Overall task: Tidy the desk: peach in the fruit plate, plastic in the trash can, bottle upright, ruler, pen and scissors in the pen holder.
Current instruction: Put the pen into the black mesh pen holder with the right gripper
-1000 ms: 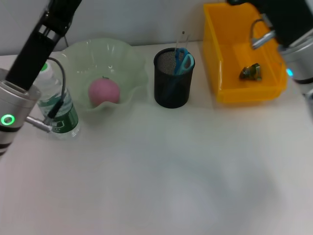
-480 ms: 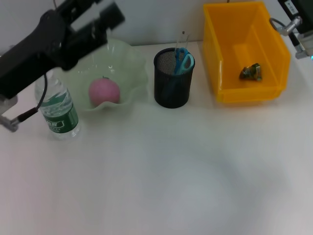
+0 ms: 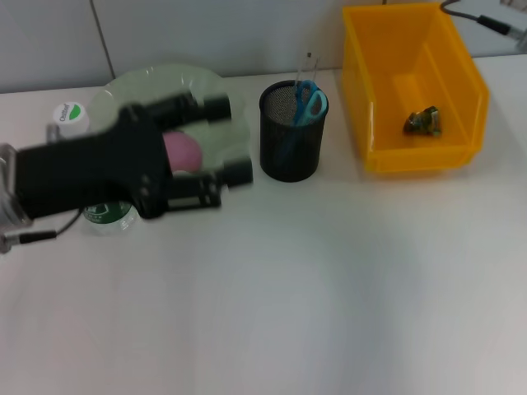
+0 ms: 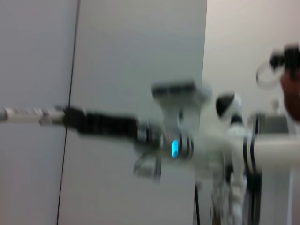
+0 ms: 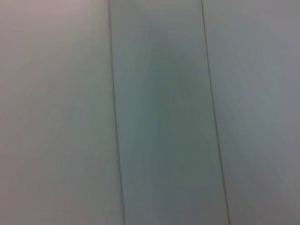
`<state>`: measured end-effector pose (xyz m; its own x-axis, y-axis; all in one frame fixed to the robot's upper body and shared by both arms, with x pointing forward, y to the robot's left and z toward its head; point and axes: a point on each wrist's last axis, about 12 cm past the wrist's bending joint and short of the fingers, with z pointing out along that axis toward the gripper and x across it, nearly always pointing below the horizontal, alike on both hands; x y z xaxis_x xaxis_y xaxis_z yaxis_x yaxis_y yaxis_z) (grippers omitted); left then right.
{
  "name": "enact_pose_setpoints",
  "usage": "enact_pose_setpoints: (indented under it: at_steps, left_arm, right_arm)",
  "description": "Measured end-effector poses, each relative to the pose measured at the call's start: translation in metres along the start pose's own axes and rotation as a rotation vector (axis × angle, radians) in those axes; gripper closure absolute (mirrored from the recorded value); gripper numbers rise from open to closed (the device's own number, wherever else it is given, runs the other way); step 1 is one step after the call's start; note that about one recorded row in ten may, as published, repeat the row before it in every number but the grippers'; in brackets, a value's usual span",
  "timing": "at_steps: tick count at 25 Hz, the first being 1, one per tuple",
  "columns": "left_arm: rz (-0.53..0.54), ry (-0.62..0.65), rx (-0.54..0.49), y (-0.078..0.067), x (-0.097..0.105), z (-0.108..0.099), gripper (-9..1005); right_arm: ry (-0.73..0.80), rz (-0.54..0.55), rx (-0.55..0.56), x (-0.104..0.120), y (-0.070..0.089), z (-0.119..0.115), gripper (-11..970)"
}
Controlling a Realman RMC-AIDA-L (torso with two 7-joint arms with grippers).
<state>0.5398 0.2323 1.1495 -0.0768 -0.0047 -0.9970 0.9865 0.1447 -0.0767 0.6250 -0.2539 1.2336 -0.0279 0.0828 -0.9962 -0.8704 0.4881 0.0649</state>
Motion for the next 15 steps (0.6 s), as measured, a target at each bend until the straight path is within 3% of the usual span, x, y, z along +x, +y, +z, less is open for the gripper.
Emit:
enact_pose_setpoints:
  at_steps: [5, 15]
  left_arm:
    - [0.010, 0.149, -0.050, 0.001, 0.020, -0.003, 164]
    - [-0.001, 0.216, -0.064, -0.002, 0.036, -0.008, 164]
  right_arm:
    - [0.366, 0.109, 0.074, -0.039, -0.008, 0.012, 801]
    - [0.770, 0.198, 0.178, -0.080, -0.012, 0.035, 797]
